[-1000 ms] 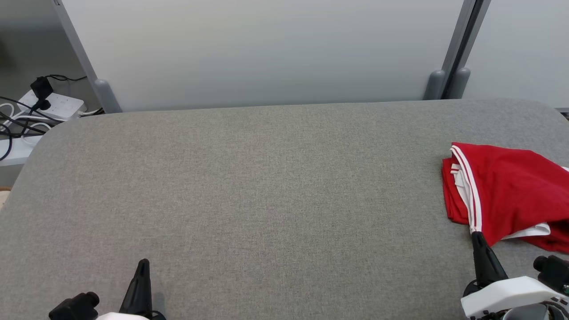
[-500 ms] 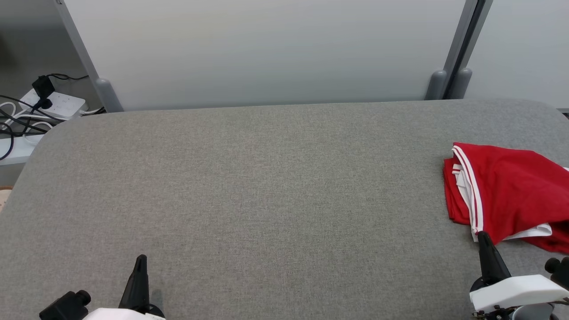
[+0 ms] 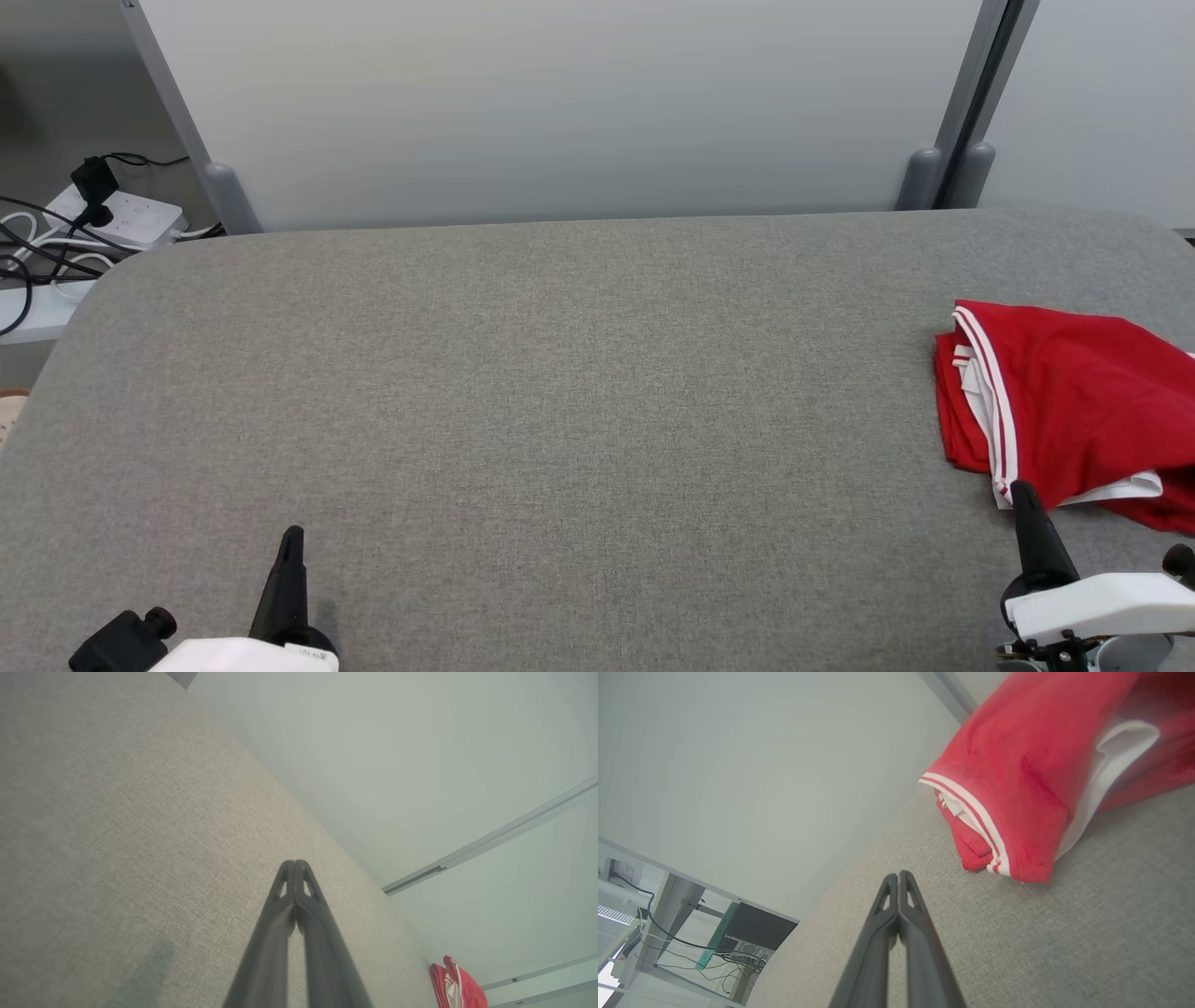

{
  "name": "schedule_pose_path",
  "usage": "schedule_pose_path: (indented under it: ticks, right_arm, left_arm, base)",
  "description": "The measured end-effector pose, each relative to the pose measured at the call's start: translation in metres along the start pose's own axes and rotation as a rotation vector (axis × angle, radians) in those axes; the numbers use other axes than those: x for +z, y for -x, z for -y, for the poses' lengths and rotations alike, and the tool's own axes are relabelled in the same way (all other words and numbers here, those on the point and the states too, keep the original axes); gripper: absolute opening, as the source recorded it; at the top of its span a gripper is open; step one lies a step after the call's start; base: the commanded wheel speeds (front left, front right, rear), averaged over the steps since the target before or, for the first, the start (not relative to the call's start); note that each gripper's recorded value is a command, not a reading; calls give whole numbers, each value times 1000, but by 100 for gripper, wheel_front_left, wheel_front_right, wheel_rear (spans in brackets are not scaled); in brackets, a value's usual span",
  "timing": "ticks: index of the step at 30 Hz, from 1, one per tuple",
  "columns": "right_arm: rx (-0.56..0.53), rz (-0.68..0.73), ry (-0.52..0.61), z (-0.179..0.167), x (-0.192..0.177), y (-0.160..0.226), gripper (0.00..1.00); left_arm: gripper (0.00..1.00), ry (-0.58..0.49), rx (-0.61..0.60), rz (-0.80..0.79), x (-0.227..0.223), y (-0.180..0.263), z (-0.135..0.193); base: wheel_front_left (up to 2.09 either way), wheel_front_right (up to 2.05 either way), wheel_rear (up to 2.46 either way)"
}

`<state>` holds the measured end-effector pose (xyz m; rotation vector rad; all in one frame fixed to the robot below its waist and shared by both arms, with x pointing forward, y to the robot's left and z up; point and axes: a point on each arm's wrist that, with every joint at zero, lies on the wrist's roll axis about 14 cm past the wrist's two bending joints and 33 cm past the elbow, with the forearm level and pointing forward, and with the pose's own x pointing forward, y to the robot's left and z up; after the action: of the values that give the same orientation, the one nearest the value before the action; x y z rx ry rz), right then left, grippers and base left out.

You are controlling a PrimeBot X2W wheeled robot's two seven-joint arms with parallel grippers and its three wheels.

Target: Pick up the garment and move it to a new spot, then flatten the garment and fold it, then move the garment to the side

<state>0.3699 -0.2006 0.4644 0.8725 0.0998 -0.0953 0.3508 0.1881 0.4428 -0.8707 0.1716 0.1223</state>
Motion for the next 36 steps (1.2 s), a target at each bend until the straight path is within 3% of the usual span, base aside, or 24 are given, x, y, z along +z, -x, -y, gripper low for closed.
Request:
schedule_pose_path:
  ticks: [36]
  right_arm:
    - [8, -3, -416, -4, 7, -3, 0]
  left_arm:
    - [0, 423, -43, -17, 9, -9, 13]
  base:
    - [0, 0, 0]
